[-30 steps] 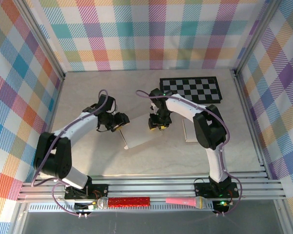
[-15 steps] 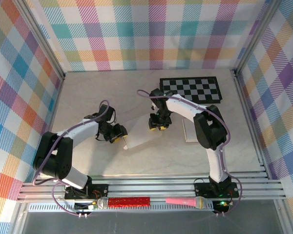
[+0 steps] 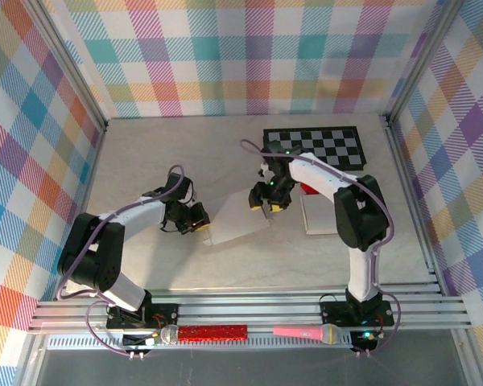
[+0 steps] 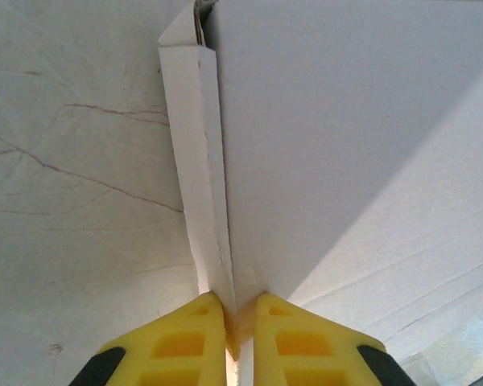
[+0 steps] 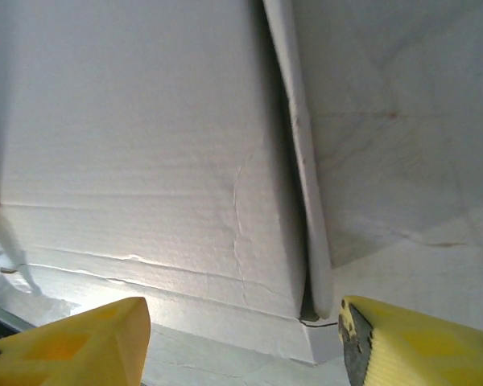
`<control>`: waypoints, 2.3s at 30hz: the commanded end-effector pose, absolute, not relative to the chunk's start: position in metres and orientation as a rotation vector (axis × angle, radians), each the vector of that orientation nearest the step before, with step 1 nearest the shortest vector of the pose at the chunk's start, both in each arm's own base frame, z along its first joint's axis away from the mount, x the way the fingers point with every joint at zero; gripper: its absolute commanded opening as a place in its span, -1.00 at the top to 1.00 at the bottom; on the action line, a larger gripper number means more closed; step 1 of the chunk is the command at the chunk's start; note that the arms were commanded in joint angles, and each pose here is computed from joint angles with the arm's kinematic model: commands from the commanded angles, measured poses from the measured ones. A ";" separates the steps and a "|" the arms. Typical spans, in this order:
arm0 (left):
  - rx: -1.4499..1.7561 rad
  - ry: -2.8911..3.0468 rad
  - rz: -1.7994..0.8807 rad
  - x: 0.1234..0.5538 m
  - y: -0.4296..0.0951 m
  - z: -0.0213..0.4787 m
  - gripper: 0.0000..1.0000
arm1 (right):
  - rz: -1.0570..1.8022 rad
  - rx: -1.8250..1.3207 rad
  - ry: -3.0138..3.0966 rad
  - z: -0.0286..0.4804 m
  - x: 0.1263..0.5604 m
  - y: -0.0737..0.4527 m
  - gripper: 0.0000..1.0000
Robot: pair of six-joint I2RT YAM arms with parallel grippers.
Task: Fold the paper box
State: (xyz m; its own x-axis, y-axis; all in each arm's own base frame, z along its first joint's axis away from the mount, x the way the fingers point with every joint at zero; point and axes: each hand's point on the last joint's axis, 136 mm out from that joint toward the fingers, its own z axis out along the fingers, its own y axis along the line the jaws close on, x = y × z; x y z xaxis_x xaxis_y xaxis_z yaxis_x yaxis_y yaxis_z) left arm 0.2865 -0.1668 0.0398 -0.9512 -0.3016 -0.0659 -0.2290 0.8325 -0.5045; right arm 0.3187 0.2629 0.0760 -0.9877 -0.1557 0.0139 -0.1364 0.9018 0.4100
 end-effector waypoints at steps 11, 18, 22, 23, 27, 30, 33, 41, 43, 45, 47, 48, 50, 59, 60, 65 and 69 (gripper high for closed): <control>-0.389 2.927 -0.714 0.273 -0.163 0.016 1.00 | -0.941 0.273 -2.879 0.048 0.331 0.269 -0.46; -0.430 2.752 -1.073 0.286 -0.180 0.028 1.00 | -1.057 0.288 -2.790 0.044 0.325 0.279 -0.51; -0.422 2.701 -1.243 0.291 -0.186 0.036 1.00 | -1.100 0.299 -2.756 0.047 0.322 0.281 -0.54; -0.433 2.695 -1.263 0.293 -0.184 0.037 1.00 | -1.111 0.296 -2.748 0.047 0.322 0.281 -0.54; -0.499 2.674 -1.348 0.297 -0.178 0.036 1.00 | -1.082 0.274 -2.774 0.047 0.326 0.269 -0.55; -0.515 2.684 -1.374 0.297 -0.176 0.033 1.00 | -1.048 0.219 -2.817 0.049 0.332 0.252 -0.55; -0.511 2.703 -1.383 0.294 -0.177 0.031 1.00 | -1.057 0.186 -2.830 0.054 0.336 0.242 -0.56; -0.524 2.700 -1.427 0.295 -0.178 0.028 1.00 | -1.321 0.158 -2.673 0.067 0.337 0.266 -0.52; -0.528 2.699 -1.431 0.296 -0.178 0.028 1.00 | -1.369 0.141 -2.648 0.070 0.338 0.271 -0.46; -0.530 2.693 -1.437 0.298 -0.179 0.029 1.00 | -1.441 0.130 -2.618 0.077 0.340 0.275 -0.38; -0.532 2.692 -1.444 0.298 -0.179 0.028 1.00 | -1.509 0.108 -2.589 0.087 0.342 0.280 -0.29; -0.532 2.691 -1.443 0.299 -0.179 0.028 1.00 | -1.532 0.102 -2.581 0.090 0.343 0.282 -0.24; -0.534 2.692 -1.447 0.299 -0.180 0.028 1.00 | -1.571 0.084 -2.562 0.099 0.344 0.284 -0.14; -0.382 2.582 -1.286 0.319 -0.172 0.080 0.34 | -1.607 -0.098 -2.480 0.127 0.344 0.287 0.30; -0.350 2.562 -1.242 0.321 -0.170 0.090 0.31 | -1.598 -0.128 -2.469 0.128 0.342 0.287 0.34; -0.168 2.432 -0.901 0.324 -0.161 0.146 0.27 | -1.522 -0.308 -2.429 0.134 0.333 0.280 0.43; 0.123 2.226 -0.758 0.309 -0.175 0.198 0.27 | -1.441 -0.497 -2.355 0.134 0.321 0.273 0.44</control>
